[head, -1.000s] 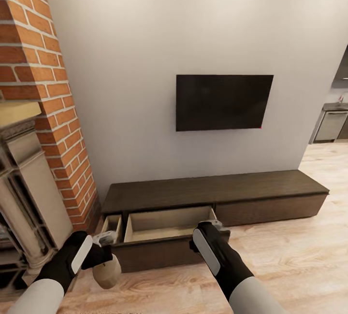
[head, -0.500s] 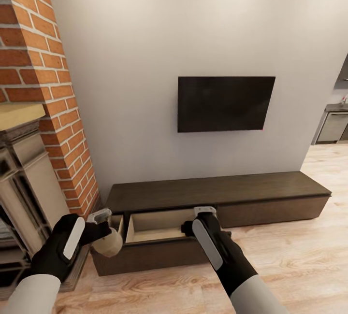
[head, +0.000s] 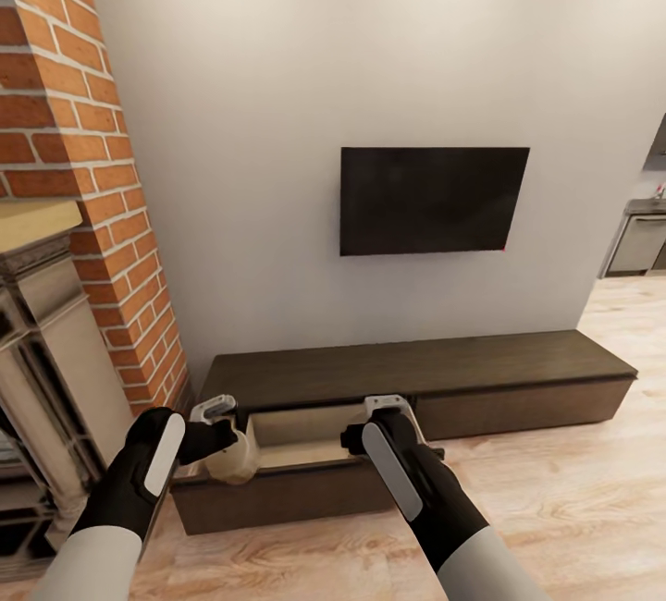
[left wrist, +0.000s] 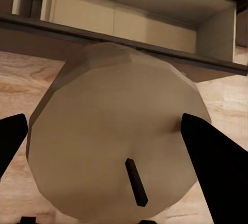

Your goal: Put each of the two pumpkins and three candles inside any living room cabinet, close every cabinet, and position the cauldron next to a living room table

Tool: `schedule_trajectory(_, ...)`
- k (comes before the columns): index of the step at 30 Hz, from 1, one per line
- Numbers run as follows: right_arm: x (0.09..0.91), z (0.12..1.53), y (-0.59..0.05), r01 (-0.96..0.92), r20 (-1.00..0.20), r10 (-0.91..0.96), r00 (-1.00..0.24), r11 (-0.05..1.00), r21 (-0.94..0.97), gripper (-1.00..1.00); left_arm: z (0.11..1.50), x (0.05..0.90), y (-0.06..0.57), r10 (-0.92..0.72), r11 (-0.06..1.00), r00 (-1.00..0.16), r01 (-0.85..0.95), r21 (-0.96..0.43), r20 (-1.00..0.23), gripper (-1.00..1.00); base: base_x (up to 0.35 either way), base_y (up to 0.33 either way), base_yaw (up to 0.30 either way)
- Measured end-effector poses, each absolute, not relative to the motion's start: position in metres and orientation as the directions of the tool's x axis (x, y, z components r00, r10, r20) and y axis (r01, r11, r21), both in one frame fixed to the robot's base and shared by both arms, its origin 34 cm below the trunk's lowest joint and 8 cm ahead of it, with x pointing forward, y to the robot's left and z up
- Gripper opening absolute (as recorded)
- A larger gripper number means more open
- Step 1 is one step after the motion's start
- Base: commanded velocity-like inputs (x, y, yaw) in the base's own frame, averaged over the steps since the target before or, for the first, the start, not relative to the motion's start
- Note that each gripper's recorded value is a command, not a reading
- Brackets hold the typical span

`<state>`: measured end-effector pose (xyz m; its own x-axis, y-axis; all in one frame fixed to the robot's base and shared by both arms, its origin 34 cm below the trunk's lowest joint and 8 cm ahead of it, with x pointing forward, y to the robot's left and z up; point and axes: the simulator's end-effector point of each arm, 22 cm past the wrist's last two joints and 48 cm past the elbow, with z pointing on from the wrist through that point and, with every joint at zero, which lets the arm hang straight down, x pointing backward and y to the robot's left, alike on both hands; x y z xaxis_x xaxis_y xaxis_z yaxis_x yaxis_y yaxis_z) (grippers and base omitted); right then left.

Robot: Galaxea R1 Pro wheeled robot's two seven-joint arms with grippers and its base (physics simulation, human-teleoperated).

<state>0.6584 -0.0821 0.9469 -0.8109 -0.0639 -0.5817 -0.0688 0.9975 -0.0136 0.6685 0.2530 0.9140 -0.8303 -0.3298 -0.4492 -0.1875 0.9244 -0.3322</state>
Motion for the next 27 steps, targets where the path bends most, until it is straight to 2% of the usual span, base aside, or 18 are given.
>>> schedule_trajectory(24, 0.657, 0.946, -0.080, -0.074, -0.580, -0.067, -0.812, 0.997, -0.012, -1.00, 0.914, 0.668, 0.254, -0.329, 0.926, -0.830, -0.188, -0.329, -0.450, -1.00, 0.329, 0.000, 0.000)
schedule_trajectory(27, 0.651, 0.942, -0.069, -0.082, -0.558, -0.044, -0.829, 0.996, 0.042, -1.00, 0.914, 0.668, 0.254, -0.329, 0.925, -0.830, -0.188, -0.330, -0.450, -1.00, 0.331, 0.000, 0.000)
